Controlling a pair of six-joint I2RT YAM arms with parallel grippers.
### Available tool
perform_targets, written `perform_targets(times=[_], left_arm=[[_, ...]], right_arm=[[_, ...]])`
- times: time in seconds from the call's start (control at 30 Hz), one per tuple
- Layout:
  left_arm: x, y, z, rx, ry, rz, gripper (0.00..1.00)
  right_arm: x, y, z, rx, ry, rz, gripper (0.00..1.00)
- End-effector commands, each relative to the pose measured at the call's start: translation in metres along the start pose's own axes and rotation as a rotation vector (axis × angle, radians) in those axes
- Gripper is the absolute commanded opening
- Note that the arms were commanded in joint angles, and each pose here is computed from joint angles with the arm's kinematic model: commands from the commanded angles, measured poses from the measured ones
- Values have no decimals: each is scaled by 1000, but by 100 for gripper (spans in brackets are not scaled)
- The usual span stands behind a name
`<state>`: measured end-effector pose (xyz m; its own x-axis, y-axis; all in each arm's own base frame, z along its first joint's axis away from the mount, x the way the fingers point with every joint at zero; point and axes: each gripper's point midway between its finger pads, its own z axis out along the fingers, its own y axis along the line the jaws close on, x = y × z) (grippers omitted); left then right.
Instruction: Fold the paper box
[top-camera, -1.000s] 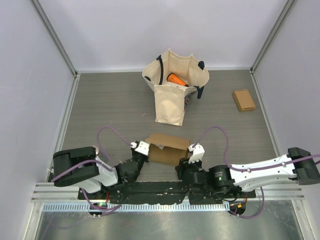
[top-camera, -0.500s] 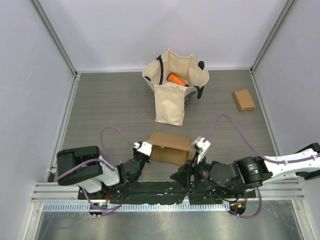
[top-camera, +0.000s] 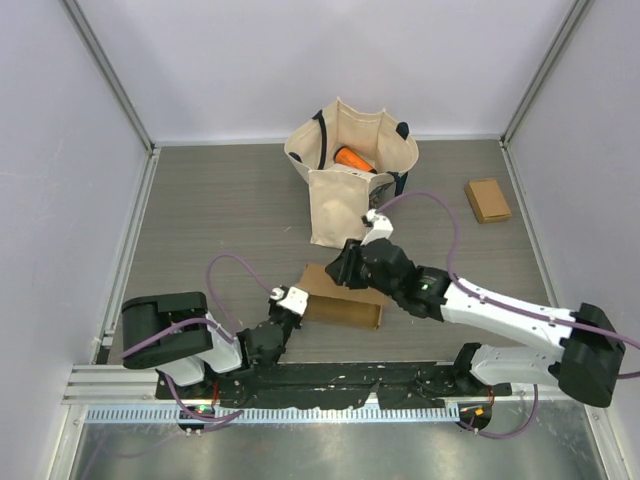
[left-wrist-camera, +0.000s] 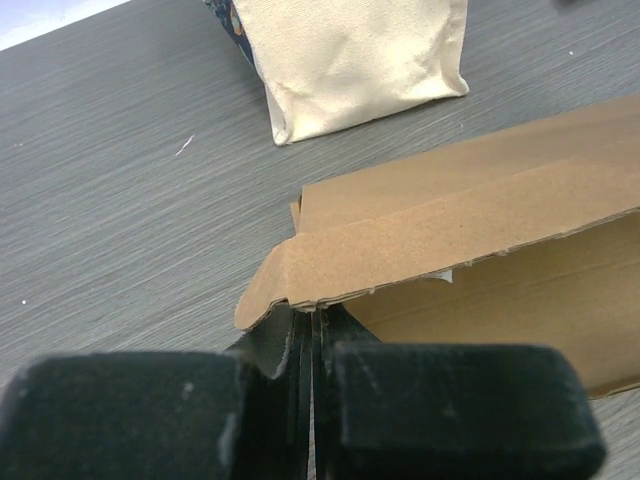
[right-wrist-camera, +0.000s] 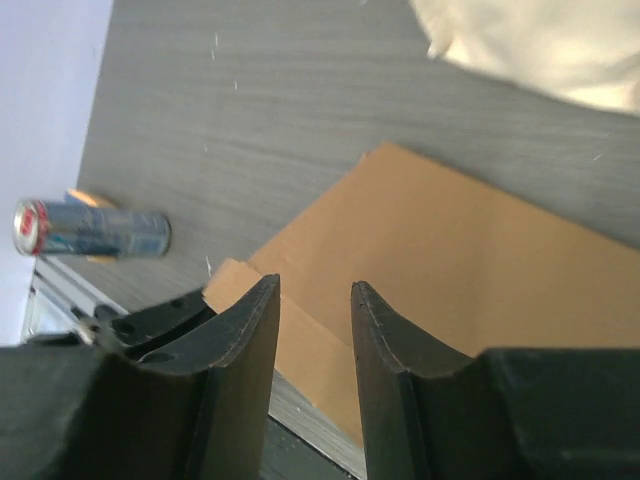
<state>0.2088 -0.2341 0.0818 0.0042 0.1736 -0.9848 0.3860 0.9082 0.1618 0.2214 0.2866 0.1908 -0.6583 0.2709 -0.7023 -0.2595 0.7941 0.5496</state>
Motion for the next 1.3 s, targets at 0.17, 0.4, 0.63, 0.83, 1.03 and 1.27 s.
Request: perform_targets(times=[0.17, 0.4, 0.63, 0.83, 1.03, 1.27], left_arm=[[-37, 3, -1, -39, -120, -188, 0], [-63, -19, -29, 48, -43, -374, 54], [-51, -18, -95, 291, 332, -511, 44], [-67, -5, -118, 381, 322, -647, 49], [-143, 0, -117, 470, 137, -715, 40], [-181, -19, -89, 391, 187, -511, 49]], right_arm=[[39, 18, 23, -300, -36, 145, 33], [56, 4, 31, -293, -29, 124, 32], [61, 4, 38, -294, -8, 103, 33], [66, 9, 40, -327, 16, 82, 33], [79, 19, 34, -376, 109, -1, 34], [106, 21, 32, -326, 174, -136, 34]])
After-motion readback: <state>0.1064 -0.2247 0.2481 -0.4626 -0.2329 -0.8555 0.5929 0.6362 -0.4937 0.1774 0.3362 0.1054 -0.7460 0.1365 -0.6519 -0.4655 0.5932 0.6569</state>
